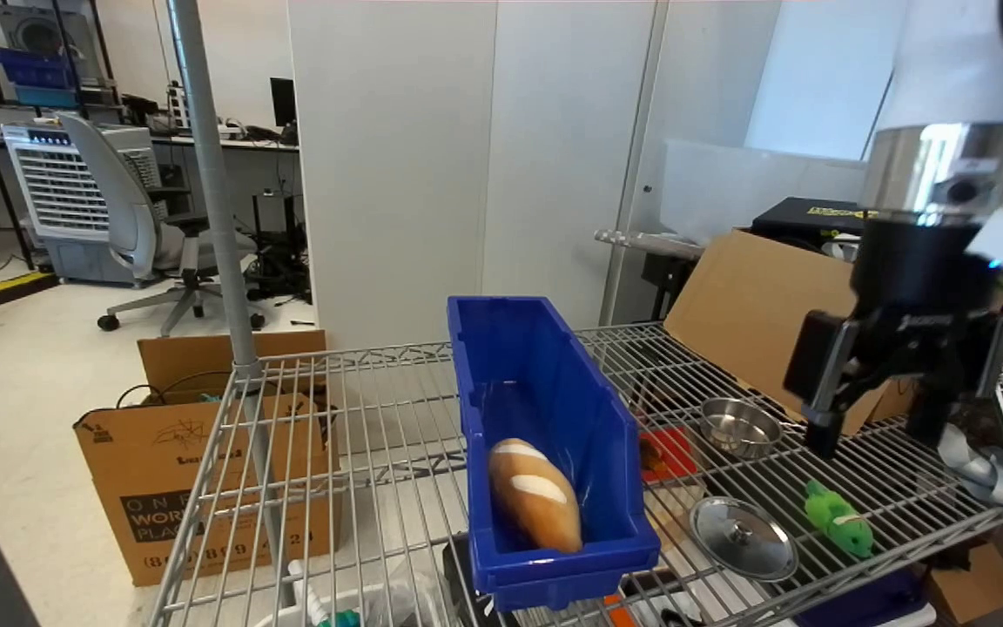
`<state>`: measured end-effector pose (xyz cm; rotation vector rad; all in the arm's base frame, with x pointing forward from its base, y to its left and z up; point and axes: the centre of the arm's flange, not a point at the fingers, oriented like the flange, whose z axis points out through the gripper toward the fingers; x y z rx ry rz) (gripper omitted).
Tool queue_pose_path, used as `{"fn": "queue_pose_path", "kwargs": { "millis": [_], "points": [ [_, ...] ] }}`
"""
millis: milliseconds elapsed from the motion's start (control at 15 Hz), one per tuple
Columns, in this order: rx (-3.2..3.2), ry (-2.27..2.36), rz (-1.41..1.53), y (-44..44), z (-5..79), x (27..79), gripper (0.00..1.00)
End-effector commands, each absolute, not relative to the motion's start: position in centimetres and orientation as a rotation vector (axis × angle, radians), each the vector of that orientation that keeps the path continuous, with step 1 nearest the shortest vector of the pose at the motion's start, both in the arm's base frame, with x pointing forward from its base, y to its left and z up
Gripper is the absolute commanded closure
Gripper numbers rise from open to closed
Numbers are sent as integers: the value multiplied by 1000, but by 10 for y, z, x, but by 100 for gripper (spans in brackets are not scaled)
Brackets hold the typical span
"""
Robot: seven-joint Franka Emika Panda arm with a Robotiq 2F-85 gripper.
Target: Pick up the lid and close the pot
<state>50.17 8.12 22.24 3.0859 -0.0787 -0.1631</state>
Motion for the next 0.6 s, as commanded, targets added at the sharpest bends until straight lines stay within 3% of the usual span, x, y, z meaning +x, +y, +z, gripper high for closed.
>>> {"fn": "queue_pose_path", "kwargs": {
  "millis": [0,533],
  "points": [
    [3034,-81,-99,99,166,544,0],
    [3004,-83,-123,104,106,570,0]
  ]
}}
